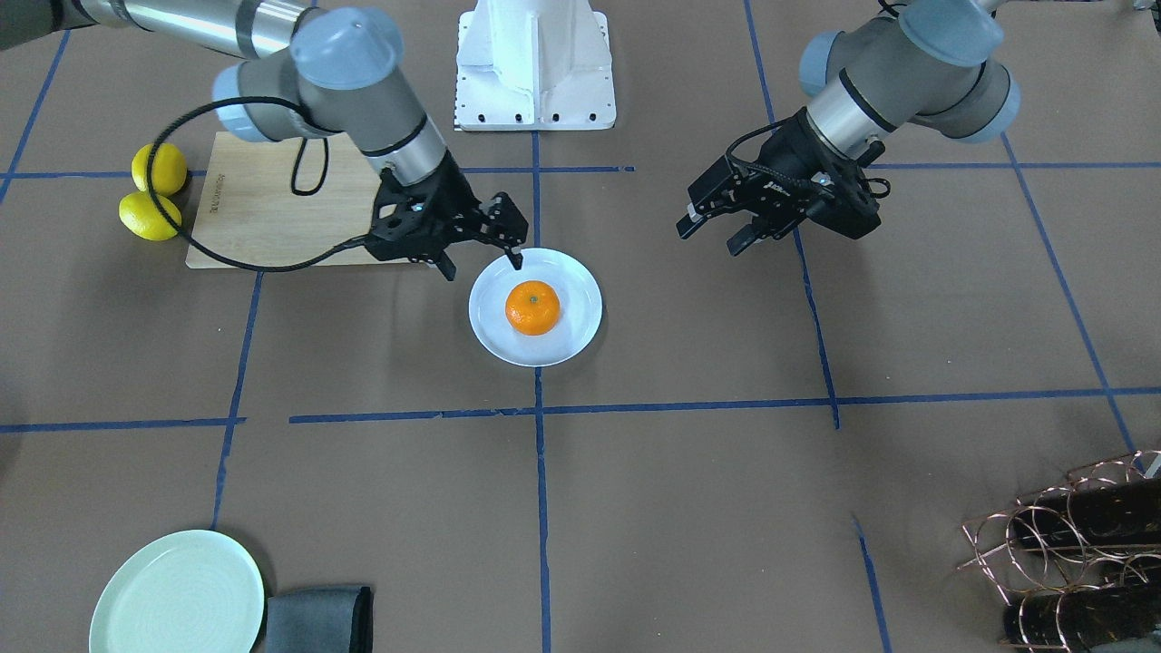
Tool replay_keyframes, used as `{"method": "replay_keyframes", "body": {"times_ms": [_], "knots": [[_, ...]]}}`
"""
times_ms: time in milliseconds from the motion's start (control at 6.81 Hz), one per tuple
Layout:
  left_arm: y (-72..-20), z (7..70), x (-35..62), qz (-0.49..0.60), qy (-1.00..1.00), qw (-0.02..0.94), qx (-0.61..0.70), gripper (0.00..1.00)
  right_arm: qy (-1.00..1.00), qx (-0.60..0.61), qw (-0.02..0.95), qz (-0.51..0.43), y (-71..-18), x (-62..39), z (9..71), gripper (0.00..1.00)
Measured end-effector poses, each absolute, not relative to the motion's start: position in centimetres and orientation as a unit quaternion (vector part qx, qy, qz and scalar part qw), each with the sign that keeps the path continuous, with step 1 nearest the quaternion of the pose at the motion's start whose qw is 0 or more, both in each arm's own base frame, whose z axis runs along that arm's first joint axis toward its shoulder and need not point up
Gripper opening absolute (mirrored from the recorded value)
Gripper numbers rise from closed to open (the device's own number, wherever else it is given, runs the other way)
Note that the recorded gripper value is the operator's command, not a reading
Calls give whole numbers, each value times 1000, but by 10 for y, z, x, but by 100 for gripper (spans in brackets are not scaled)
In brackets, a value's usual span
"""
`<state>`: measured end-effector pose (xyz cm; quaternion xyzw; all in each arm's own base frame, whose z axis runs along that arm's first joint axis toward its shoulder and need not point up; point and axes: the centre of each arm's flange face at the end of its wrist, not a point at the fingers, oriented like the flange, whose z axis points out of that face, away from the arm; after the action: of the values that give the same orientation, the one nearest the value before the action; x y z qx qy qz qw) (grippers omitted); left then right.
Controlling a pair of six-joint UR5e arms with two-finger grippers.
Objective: Pick orange to plate
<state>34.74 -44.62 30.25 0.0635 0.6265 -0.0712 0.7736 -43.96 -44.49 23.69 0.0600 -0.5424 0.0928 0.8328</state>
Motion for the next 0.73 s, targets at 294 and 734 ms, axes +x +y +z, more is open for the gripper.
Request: {"method": "replay_keyframes", "body": {"times_ms": [294, 734], "knots": [[-453, 372, 305, -24, 571, 812, 118, 90, -529, 45, 845, 70, -498, -293, 315, 100], [-480, 499, 147, 97, 435, 872, 204, 91, -434, 74, 898, -28, -516, -121, 468, 100]]}}
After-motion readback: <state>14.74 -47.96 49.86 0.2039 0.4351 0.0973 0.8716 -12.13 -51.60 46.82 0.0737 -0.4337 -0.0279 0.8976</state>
